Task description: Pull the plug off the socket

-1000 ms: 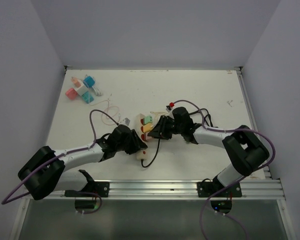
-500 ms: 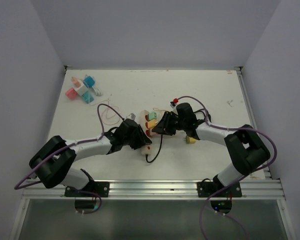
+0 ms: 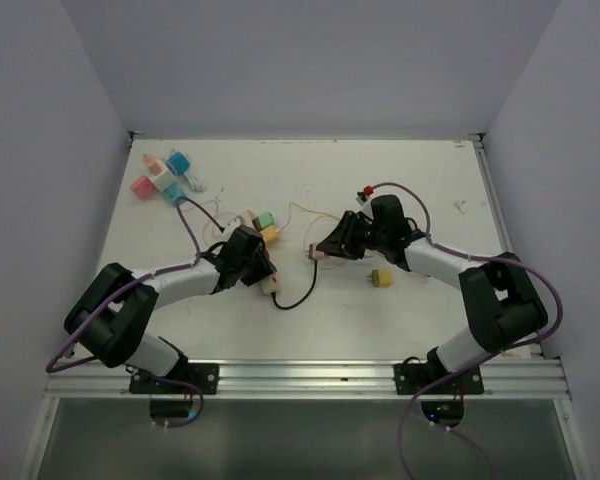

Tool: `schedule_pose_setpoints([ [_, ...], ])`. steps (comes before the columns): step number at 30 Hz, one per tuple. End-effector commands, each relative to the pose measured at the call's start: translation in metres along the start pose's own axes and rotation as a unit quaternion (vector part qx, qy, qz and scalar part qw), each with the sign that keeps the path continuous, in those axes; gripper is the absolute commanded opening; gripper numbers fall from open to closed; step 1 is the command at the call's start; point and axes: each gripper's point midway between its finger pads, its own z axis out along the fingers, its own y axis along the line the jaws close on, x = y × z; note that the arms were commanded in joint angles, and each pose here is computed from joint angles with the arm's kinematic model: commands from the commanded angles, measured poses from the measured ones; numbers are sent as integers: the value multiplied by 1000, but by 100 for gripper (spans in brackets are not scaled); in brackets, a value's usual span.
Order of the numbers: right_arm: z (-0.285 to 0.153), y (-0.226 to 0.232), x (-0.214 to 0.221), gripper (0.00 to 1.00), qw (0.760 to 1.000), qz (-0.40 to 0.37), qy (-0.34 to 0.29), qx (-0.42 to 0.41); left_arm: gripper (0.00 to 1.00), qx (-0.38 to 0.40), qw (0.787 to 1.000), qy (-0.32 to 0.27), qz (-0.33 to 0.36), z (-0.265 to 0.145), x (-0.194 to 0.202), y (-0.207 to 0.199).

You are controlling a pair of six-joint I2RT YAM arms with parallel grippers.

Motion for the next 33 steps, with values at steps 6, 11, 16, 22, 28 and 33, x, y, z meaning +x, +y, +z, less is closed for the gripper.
schedule_pose_setpoints([
  [6,-44,23,-29,0,996,-38,-81,-10,0,-92,994,4,51,1,11,55],
  [11,-76,-14,-34,0,991,-29,-124,27,0,-55,997,1,57,-7,8,42],
  [16,-88,-55,-4,0,993,-20,-92,70,0,-10,997,-3,80,-13,5,25],
  [22,-79,-75,26,0,996,9,-67,57,0,43,994,1,102,-21,9,11],
  [28,-73,-94,20,0,993,7,-79,89,0,81,989,8,122,-28,14,4],
  [33,-70,-112,1,4,985,16,-117,124,0,94,987,-2,132,-34,11,1],
])
